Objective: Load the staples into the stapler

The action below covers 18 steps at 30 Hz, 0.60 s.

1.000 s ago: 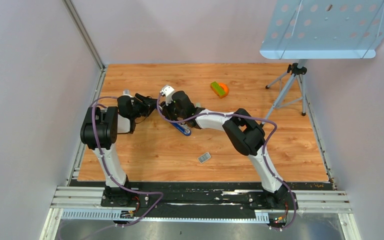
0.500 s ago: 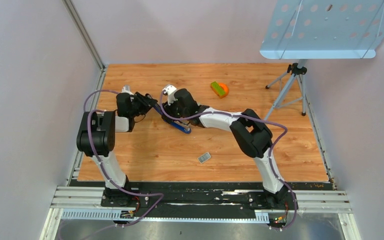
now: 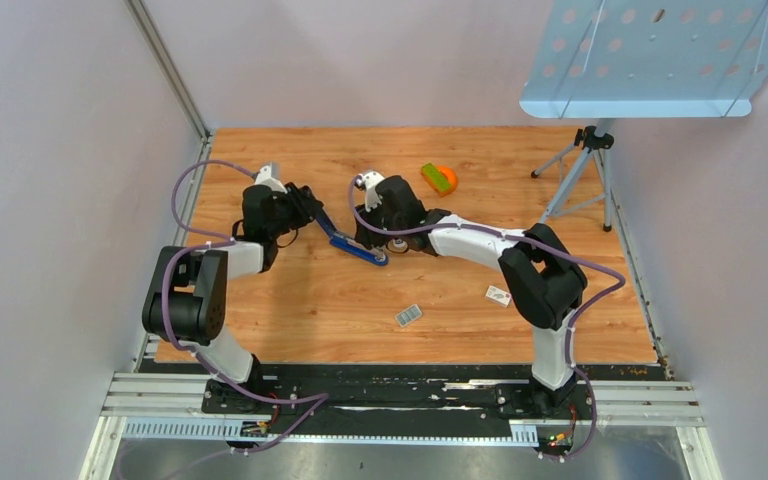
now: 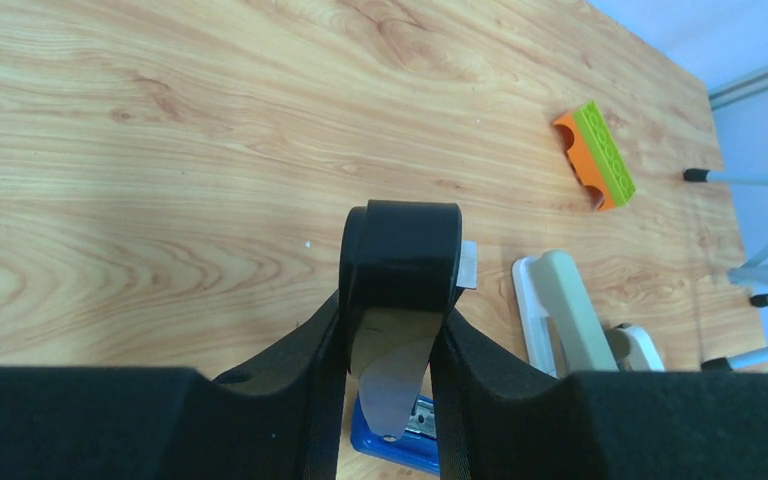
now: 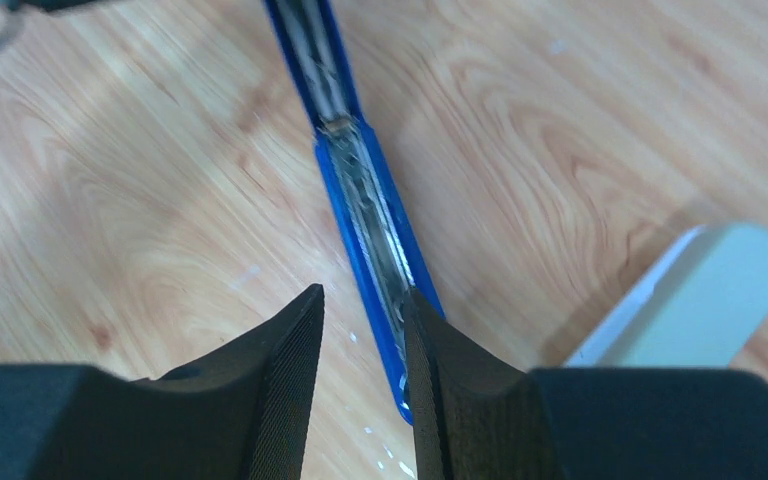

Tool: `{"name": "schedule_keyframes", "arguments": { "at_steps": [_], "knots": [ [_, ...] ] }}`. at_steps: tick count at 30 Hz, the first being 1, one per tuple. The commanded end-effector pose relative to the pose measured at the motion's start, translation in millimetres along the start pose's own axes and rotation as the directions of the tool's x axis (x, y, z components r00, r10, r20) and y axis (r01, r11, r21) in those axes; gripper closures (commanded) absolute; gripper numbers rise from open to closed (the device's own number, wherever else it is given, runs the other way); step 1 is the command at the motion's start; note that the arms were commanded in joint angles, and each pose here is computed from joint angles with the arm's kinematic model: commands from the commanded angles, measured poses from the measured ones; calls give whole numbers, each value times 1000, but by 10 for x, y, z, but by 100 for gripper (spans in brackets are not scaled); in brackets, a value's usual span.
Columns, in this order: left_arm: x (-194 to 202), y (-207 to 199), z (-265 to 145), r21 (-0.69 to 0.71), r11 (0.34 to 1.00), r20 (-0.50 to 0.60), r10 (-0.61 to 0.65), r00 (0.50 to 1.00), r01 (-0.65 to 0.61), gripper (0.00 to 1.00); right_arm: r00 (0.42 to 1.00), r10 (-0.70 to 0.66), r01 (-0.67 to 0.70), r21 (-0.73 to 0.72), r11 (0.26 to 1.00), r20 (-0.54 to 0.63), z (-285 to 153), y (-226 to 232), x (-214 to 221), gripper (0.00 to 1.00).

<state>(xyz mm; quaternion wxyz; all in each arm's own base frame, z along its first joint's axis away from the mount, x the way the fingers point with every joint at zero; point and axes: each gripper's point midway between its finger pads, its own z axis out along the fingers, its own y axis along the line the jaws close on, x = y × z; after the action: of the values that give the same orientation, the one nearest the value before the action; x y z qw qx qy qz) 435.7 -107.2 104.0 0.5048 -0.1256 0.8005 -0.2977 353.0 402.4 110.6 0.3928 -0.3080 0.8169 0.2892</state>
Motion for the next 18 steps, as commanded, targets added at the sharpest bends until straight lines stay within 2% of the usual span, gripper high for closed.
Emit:
{"name": "schedule_keyframes", "arguments": {
  "at_steps": [1,18],
  "knots": [
    [-146,-150,-80,49,993,88,99,991,-104,72,993,79,-75,50,996,-82,-65,-207,259,61],
    [-101,-158,-212,76,985,141,140,980,-152,65,975,127,-114,81,990,-180,-202,-365,698,62]
  ]
}}
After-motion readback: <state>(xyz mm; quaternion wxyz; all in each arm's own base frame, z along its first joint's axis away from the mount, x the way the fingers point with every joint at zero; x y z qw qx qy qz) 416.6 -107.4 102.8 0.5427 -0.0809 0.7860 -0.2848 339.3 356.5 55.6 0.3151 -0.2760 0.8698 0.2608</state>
